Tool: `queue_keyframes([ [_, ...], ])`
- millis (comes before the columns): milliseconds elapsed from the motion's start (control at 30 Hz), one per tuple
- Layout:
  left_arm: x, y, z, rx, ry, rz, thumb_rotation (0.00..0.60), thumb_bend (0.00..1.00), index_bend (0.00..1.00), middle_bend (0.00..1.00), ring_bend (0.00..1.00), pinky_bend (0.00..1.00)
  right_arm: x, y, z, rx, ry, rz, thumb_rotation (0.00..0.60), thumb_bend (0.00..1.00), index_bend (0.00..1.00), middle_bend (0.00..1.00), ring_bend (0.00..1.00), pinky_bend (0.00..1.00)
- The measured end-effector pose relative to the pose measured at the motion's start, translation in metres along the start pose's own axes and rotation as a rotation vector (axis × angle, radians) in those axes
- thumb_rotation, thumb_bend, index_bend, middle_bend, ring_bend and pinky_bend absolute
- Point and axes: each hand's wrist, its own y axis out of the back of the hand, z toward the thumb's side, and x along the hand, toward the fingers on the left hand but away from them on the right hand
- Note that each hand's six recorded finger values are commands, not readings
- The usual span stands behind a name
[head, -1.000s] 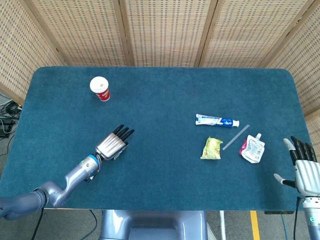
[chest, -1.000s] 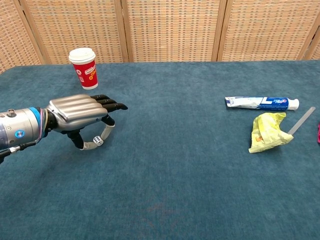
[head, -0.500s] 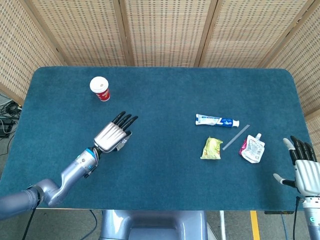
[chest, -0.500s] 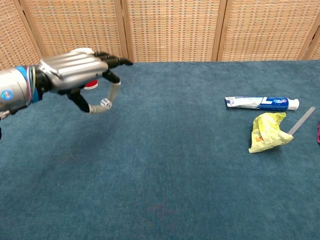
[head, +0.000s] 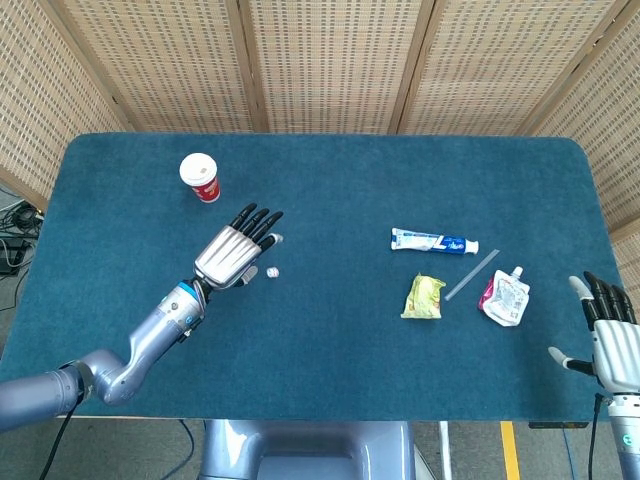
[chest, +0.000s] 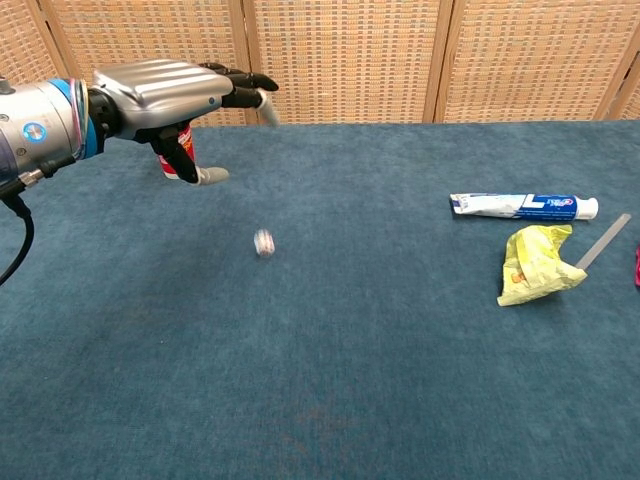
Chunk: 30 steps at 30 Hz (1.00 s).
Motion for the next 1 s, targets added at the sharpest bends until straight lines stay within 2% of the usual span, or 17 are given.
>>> queue_keyframes([
  [200, -0.007, -0.006, -0.004, 0.007, 0.017, -0.010, 0.600, 0.36, 0.05, 0.00, 0.00, 0.00, 0.001, -0.002, 0.001, 0.005, 0.003, 0.008, 0.600, 0.06, 0.07, 0.00, 0.00, 0.00],
  [433, -0.025, -0.010, -0.014, -0.029, 0.055, -0.002, 0.600, 0.36, 0.05, 0.00, 0.00, 0.00, 0.001, -0.004, 0.002, 0.011, 0.004, 0.014, 0.600, 0.06, 0.07, 0.00, 0.00, 0.00],
  [500, -0.034, -0.011, -0.020, -0.034, 0.074, 0.005, 0.600, 0.36, 0.05, 0.00, 0.00, 0.00, 0.001, -0.004, 0.003, 0.012, 0.005, 0.014, 0.600, 0.06, 0.07, 0.00, 0.00, 0.00],
  [633, -0.053, -0.012, -0.032, -0.033, 0.122, 0.032, 0.600, 0.35, 0.12, 0.00, 0.00, 0.00, 0.001, -0.004, 0.004, 0.017, 0.008, 0.018, 0.600, 0.06, 0.07, 0.00, 0.00, 0.00],
  [700, -0.066, -0.010, -0.039, -0.037, 0.159, 0.058, 0.600, 0.33, 0.10, 0.00, 0.00, 0.00, 0.002, -0.005, 0.005, 0.021, 0.012, 0.021, 0.600, 0.06, 0.07, 0.00, 0.00, 0.00],
  [800, -0.090, -0.009, -0.052, -0.047, 0.230, 0.107, 0.600, 0.24, 0.02, 0.00, 0.00, 0.00, 0.003, -0.005, 0.006, 0.031, 0.017, 0.022, 0.600, 0.06, 0.07, 0.00, 0.00, 0.00],
  [867, -0.115, -0.012, -0.061, -0.051, 0.290, 0.132, 0.600, 0.12, 0.00, 0.00, 0.00, 0.00, 0.003, -0.005, 0.006, 0.044, 0.019, 0.019, 0.600, 0.06, 0.07, 0.00, 0.00, 0.00],
  [1000, -0.167, -0.031, -0.070, -0.051, 0.392, 0.092, 0.600, 0.00, 0.00, 0.00, 0.00, 0.00, 0.004, -0.005, 0.009, 0.079, 0.026, 0.016, 0.600, 0.06, 0.03, 0.00, 0.00, 0.00],
])
